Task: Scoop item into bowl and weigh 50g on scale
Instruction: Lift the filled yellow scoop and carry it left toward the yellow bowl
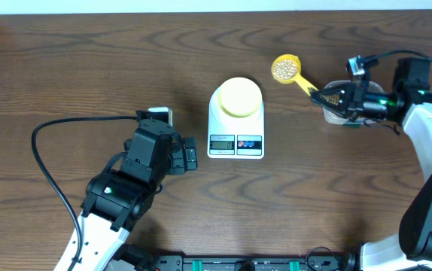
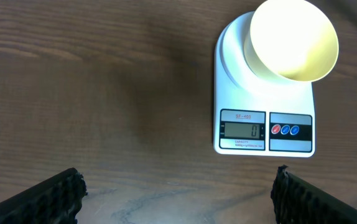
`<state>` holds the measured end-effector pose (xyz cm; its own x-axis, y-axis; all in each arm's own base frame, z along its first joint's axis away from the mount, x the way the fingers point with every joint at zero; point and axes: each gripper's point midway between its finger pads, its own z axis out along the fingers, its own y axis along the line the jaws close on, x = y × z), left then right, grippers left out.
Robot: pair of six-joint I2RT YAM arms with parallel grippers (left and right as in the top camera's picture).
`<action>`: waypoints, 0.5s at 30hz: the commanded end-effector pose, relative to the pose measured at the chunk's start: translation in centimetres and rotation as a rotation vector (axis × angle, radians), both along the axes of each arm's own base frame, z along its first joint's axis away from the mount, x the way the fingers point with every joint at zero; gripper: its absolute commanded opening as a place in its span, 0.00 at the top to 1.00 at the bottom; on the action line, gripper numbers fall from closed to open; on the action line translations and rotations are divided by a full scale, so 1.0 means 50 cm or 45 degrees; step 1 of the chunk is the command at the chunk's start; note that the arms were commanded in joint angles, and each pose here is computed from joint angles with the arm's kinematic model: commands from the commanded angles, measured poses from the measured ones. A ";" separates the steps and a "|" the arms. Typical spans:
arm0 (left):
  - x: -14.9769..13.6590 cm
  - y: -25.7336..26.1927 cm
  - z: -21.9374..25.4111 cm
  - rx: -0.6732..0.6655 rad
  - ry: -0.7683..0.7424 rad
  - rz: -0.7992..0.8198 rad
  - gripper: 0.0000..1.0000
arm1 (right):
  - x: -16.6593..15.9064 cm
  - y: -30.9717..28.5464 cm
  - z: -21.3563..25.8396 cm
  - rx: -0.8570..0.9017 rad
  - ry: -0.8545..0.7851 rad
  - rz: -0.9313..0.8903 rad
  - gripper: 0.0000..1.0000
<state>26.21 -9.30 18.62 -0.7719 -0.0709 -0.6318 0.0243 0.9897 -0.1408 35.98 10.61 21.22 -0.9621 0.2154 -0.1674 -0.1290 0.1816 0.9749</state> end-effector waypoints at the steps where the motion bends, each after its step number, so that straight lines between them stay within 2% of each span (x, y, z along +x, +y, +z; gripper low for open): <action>1: 0.001 0.001 -0.001 -0.011 0.005 0.012 0.02 | 0.004 0.036 0.007 0.018 0.093 0.032 0.99; 15: 0.001 0.001 -0.001 -0.011 0.005 0.012 0.02 | 0.024 0.128 -0.053 -0.248 0.114 0.015 0.99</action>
